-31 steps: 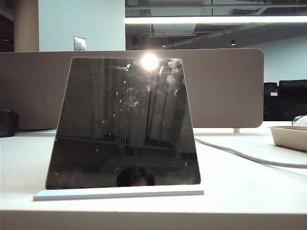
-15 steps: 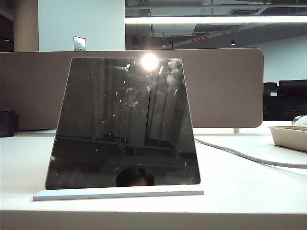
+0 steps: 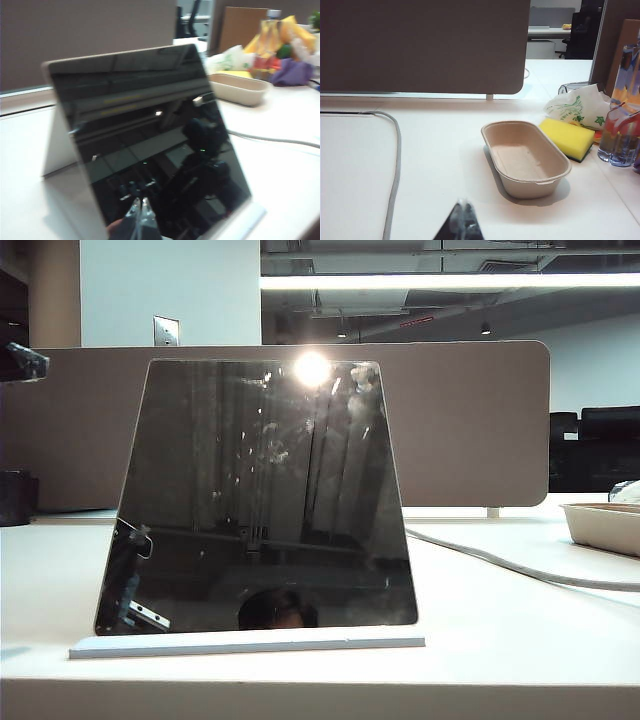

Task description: Push the base of the mirror on the table to move it forward for a short distance.

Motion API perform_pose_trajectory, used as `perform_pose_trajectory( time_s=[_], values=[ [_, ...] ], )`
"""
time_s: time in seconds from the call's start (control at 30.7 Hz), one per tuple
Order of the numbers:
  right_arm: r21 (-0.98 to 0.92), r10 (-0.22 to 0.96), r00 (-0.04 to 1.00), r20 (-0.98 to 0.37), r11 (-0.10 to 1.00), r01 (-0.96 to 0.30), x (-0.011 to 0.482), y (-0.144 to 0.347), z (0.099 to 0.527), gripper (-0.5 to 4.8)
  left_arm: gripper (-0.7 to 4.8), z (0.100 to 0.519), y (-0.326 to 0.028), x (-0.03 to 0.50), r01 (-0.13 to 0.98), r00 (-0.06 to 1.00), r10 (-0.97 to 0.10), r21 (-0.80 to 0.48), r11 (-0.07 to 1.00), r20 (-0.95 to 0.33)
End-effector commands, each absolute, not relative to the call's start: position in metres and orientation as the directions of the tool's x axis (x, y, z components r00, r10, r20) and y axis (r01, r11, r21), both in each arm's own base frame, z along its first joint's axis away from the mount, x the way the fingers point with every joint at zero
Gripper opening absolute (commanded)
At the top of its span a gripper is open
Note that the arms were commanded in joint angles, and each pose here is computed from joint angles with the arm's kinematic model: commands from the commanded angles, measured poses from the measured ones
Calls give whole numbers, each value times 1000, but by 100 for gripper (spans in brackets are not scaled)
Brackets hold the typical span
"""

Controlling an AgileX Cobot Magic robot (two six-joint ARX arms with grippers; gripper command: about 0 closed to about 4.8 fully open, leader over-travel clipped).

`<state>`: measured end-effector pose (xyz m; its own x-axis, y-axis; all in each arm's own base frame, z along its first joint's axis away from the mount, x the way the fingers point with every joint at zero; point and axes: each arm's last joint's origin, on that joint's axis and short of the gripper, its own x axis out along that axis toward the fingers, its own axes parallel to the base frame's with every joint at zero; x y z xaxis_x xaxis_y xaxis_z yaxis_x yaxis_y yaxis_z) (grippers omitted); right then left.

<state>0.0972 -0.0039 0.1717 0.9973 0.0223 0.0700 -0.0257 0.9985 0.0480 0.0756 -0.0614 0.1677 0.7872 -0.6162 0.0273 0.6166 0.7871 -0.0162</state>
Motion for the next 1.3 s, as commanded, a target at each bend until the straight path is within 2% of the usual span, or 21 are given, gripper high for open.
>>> perform_pose_trajectory(
  time_s=[0.03,0.26,0.42,0.55,0.65,0.78,1.01,1.3],
  values=[
    [44,22,996,87,999,-26,97,-4,175,-5,-1,169,-63,75,631,776,-630,-12,776,36],
    [48,49,995,88,997,-54,97,-3,175,-5,-1,169,-62,75,630,776,-629,-12,776,36],
    [184,195,975,111,960,-213,96,1,177,-6,-1,169,-62,75,630,776,-629,-12,777,36],
    [394,318,936,152,849,-353,94,5,182,-6,-1,169,-62,75,629,777,-629,-12,777,36],
    [497,433,875,215,723,-480,91,8,189,-6,-1,169,-62,75,629,777,-629,-12,777,36],
    [566,515,794,322,568,-598,85,11,206,-6,-1,169,-62,75,629,777,-629,-12,777,36],
    [434,541,714,444,568,-700,62,13,267,-6,-1,169,-62,75,629,777,-629,-12,777,36],
    [456,813,549,191,422,-783,76,20,306,-6,-1,169,-62,75,630,777,-629,-12,777,36]
  ],
)
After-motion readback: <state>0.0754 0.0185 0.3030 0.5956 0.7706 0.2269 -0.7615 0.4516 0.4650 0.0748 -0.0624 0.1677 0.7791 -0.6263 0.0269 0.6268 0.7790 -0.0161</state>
